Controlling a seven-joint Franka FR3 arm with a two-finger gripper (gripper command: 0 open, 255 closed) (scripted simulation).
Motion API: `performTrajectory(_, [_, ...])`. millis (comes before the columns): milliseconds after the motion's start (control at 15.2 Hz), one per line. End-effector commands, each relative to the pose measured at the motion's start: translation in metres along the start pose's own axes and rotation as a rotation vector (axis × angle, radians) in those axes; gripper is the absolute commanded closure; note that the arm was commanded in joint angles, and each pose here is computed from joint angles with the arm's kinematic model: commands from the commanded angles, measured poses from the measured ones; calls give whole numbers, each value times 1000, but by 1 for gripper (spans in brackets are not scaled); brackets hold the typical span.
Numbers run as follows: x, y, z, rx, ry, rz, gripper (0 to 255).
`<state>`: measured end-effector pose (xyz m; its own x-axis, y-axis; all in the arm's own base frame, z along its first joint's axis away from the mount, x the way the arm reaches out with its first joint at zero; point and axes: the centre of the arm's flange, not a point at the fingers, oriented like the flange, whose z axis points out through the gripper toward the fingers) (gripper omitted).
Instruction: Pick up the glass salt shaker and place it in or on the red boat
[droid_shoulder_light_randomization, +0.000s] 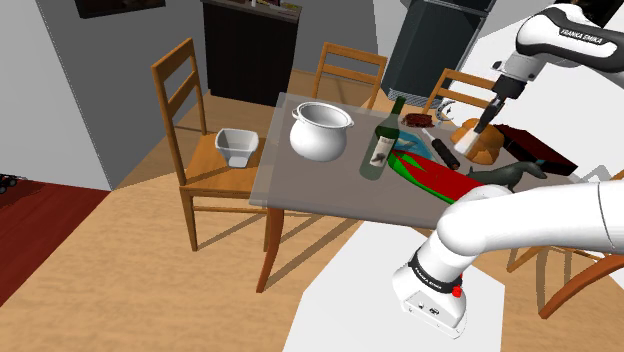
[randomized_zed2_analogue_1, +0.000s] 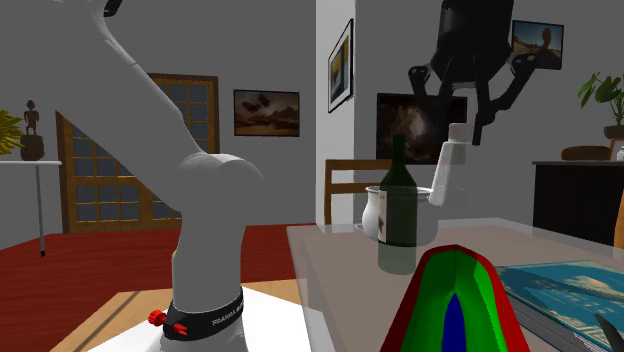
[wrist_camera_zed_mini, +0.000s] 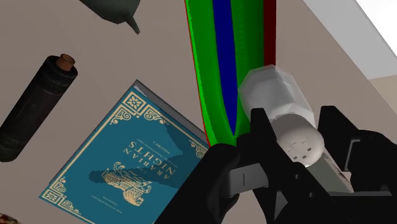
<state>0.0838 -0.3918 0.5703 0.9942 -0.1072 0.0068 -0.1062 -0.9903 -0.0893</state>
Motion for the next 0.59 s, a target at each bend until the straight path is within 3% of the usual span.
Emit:
performTrajectory(0, [-5, 6, 5, 0, 0, -1, 255])
performTrajectory(528, [-5, 10, 47, 0, 0, -1, 255])
